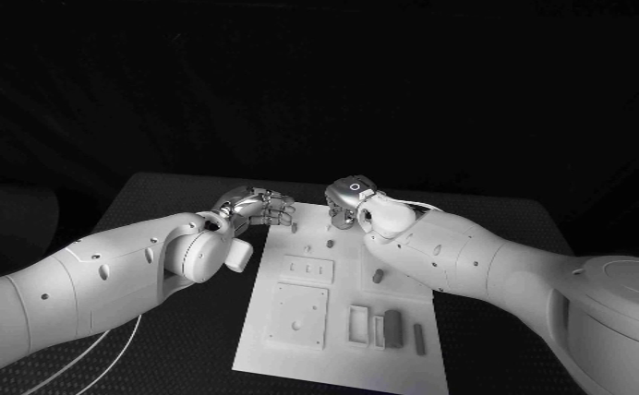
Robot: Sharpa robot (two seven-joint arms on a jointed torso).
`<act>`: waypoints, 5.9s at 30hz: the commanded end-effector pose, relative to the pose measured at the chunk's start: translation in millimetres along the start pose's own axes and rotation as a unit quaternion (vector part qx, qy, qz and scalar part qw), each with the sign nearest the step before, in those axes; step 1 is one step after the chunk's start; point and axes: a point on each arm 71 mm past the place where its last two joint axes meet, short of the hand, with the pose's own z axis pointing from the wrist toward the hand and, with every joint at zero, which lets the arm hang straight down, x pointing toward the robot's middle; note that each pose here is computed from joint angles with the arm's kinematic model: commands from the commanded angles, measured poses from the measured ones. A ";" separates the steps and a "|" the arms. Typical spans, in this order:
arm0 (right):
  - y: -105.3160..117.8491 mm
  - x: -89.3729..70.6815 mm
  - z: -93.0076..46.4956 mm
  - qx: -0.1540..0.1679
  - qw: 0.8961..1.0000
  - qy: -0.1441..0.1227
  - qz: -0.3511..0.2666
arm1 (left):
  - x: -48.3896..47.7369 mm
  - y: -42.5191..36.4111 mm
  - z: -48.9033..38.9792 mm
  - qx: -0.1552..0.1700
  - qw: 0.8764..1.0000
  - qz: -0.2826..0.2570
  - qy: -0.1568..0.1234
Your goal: Assemble the parts on the task board
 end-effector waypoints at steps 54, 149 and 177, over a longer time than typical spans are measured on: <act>-78.1 -49.9 -53.2 0.016 0.989 0.012 0.149 | -18.5 -1.0 -12.3 0.005 1.000 0.000 -0.008; -97.9 40.9 -65.3 0.070 0.981 0.133 0.123 | -19.5 1.1 -9.2 0.000 1.000 0.000 -0.006; -95.7 42.5 -68.5 0.059 0.984 0.122 0.116 | -20.7 1.4 -9.8 0.000 1.000 0.001 -0.007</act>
